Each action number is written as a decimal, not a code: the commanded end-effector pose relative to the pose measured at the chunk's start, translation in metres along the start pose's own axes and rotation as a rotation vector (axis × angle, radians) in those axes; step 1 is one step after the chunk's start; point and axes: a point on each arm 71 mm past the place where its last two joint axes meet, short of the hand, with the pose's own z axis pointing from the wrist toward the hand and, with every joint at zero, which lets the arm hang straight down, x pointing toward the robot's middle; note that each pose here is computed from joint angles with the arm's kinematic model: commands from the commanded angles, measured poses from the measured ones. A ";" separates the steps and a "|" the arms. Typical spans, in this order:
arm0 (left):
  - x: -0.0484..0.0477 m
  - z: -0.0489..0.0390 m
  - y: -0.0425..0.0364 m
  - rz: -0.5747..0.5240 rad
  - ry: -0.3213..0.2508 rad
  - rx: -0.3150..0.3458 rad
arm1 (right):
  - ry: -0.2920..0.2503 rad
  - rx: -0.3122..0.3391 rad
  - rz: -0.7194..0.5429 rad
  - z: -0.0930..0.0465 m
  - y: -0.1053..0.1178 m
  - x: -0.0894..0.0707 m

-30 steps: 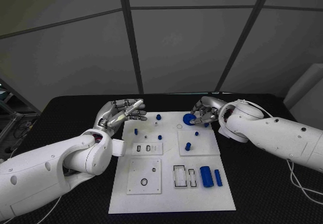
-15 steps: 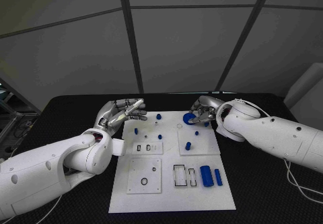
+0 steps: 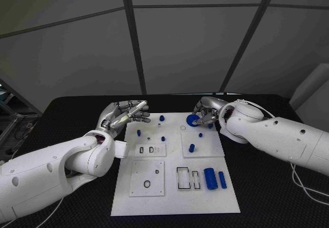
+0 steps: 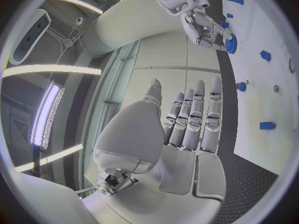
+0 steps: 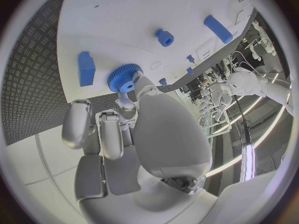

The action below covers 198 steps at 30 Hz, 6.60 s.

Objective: Assemble the parts on the task board

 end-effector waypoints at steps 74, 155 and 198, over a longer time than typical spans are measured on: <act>-0.0185 0.0026 -0.0015 0.030 -0.042 0.020 | -0.031 -0.309 -0.159 0.019 0.132 0.042; -0.0305 0.0028 0.0001 0.039 -0.064 0.013 | -0.019 -0.150 0.209 -0.041 -0.070 -0.004; -0.0308 0.0045 0.0019 0.038 -0.066 0.011 | 0.027 -0.119 0.162 -0.031 -0.072 0.012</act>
